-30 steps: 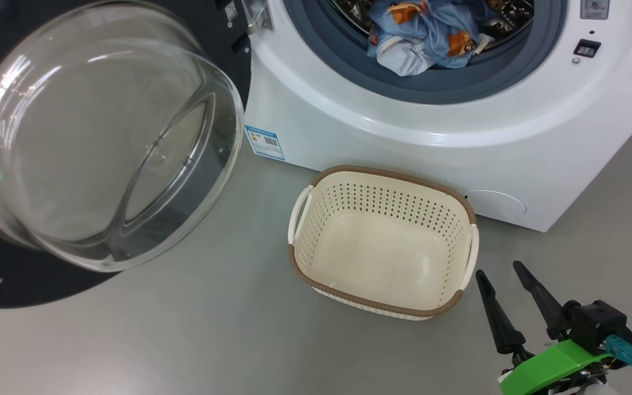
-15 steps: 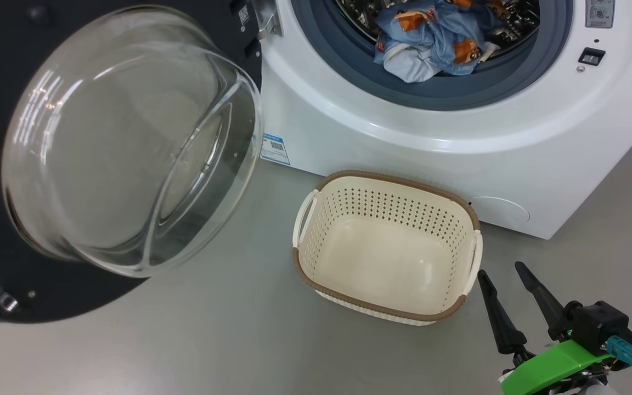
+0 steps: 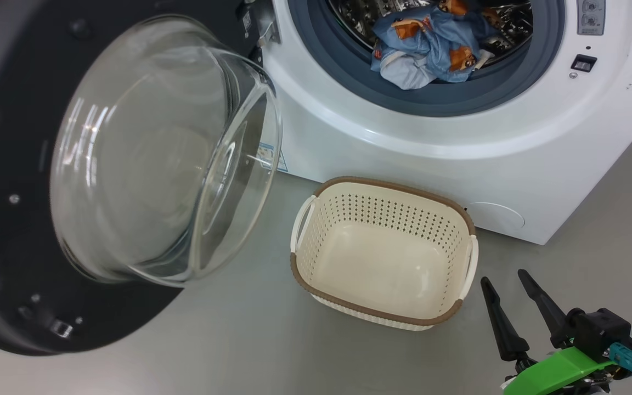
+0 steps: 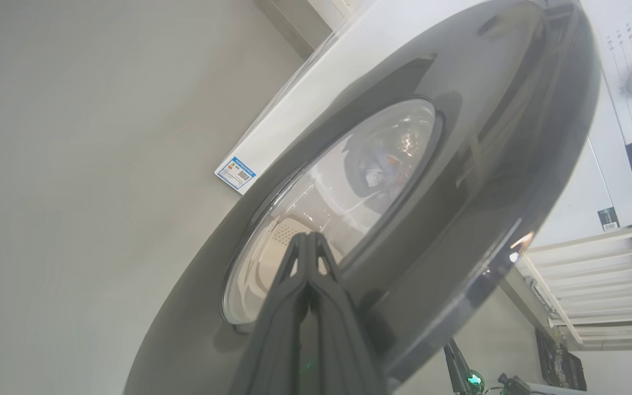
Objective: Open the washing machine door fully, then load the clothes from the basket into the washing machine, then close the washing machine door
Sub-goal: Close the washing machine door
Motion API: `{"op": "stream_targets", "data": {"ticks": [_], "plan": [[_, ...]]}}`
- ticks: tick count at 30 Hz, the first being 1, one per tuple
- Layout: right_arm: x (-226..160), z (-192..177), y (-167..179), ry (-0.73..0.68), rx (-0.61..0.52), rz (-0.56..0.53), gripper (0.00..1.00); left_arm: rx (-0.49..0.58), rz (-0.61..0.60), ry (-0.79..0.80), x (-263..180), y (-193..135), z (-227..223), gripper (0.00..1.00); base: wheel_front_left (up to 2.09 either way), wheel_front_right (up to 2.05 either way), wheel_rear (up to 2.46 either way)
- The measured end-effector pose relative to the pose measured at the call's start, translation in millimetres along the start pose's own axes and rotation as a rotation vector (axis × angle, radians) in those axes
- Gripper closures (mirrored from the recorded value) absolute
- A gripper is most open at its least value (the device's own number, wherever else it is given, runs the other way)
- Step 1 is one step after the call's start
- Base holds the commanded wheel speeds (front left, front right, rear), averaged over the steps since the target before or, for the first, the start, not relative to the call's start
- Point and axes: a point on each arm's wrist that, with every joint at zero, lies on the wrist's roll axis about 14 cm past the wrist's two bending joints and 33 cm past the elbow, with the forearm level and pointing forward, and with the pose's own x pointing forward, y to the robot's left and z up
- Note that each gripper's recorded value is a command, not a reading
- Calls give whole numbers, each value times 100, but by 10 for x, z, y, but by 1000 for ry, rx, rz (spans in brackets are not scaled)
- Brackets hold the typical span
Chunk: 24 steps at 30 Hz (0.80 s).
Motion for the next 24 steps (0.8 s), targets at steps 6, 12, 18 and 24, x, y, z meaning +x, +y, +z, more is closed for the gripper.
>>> {"op": "stream_targets", "data": {"ticks": [6,12,18,24], "plan": [[-51,46,-50,-11,-2,-23,0,52,-98,85,32,-307,-181,100,0,0,0],[-171,60,-123,-13,-2,-58,0,93,-213,212,121,-628,-551,100,0,0,0],[-251,109,-214,-27,-4,-93,0,129,-325,301,217,-945,-797,100,0,0,0],[-356,165,-344,-44,-8,-143,0,145,-423,378,333,-1208,-1003,100,0,0,0]]}}
